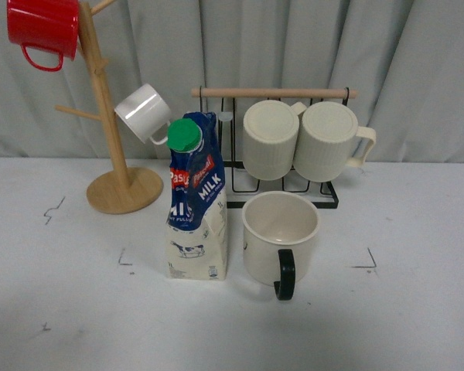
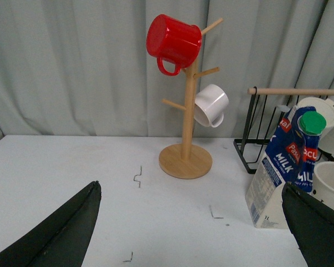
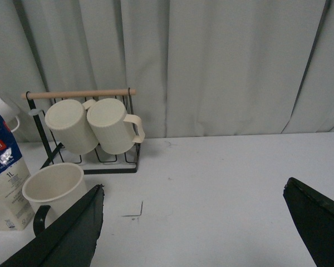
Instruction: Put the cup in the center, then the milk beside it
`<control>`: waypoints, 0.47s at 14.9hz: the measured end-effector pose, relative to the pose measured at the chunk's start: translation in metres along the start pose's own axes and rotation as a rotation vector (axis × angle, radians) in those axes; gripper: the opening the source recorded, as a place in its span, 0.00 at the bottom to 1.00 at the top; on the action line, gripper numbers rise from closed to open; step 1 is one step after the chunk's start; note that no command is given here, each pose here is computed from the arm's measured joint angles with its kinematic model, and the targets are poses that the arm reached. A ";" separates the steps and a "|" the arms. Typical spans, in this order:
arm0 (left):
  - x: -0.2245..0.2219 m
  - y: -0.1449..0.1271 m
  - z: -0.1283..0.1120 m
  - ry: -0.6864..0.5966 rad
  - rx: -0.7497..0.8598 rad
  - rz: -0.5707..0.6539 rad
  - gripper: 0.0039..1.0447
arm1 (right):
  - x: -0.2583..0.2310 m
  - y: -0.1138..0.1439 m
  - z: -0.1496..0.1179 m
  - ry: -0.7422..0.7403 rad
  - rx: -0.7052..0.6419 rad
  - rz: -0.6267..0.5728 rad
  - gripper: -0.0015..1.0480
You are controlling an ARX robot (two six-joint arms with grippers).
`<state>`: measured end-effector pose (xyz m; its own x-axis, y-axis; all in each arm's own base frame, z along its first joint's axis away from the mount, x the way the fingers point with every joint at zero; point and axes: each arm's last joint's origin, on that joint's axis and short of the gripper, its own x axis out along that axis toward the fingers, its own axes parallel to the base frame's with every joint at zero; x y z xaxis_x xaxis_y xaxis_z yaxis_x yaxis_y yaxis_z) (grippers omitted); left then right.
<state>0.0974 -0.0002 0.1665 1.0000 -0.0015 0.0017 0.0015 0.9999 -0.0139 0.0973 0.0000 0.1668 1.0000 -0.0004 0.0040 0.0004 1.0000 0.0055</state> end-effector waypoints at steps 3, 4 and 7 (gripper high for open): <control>0.000 0.000 0.000 0.000 0.000 0.000 0.94 | 0.000 0.000 0.000 0.000 0.000 0.000 0.94; 0.000 0.000 0.000 0.000 0.000 0.000 0.94 | 0.000 0.000 0.000 0.000 0.000 0.000 0.94; 0.000 0.000 0.000 0.000 0.000 0.000 0.94 | 0.000 0.000 0.000 0.000 0.000 0.000 0.94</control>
<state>0.0974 -0.0002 0.1665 1.0000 -0.0015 0.0017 0.0015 0.9999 -0.0139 0.0973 0.0000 0.1668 1.0000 0.0000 0.0040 0.0000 1.0000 0.0055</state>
